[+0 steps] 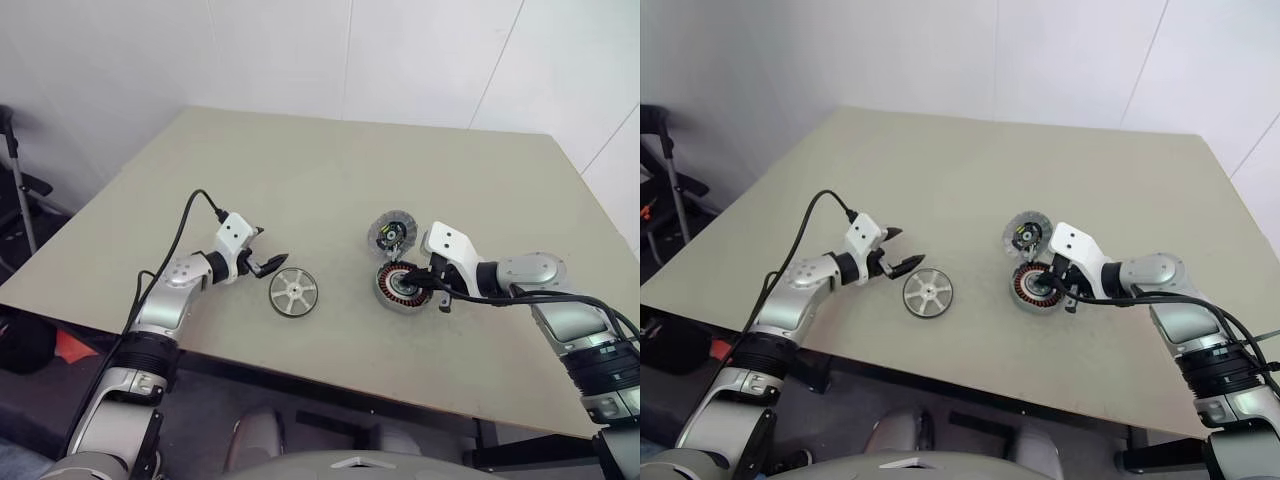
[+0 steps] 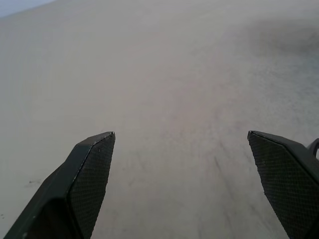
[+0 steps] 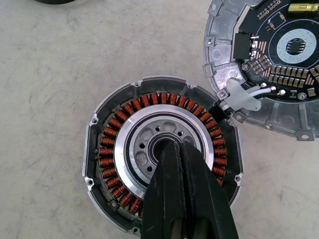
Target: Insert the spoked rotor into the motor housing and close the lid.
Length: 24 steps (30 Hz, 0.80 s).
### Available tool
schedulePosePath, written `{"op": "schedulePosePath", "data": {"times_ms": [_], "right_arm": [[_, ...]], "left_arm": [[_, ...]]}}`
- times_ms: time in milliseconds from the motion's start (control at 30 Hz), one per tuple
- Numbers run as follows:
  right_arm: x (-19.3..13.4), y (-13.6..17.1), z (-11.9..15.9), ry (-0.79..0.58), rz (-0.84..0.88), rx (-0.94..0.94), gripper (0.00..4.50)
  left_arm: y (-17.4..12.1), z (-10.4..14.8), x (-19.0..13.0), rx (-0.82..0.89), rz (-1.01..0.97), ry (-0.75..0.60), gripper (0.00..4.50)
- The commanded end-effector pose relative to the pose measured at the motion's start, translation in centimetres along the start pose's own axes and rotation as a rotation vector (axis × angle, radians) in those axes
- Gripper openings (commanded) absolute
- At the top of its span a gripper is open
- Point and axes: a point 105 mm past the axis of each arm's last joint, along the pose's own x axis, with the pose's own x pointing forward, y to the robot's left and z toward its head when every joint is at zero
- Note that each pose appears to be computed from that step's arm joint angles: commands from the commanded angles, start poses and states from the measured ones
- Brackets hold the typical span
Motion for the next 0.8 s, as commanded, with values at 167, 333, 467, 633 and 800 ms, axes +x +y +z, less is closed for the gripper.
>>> {"op": "schedulePosePath", "data": {"times_ms": [167, 333, 467, 633, 800], "right_arm": [[-2.3, -1.7, 4.0, -0.084, -0.066, -0.089, 0.03], [-2.4, -1.4, 4.4, -0.09, -0.058, -0.093, 0.03], [-1.6, -0.8, 3.0, -0.046, -0.04, -0.072, 0.03], [0.7, 0.6, -0.8, 0.038, 0.009, 0.013, 0.03], [0.5, 0.4, 0.6, -0.022, 0.0, 0.002, 0.03]], "left_arm": [[0.5, 1.3, 0.0, 0.038, 0.017, -0.033, 4.5], [0.6, 1.2, -0.1, 0.038, 0.017, -0.031, 4.5], [0.6, 1.2, -0.1, 0.039, 0.018, -0.03, 4.5], [0.6, 1.2, -0.1, 0.04, 0.018, -0.03, 4.5], [0.7, 1.3, -0.1, 0.041, 0.018, -0.03, 4.5]]}}
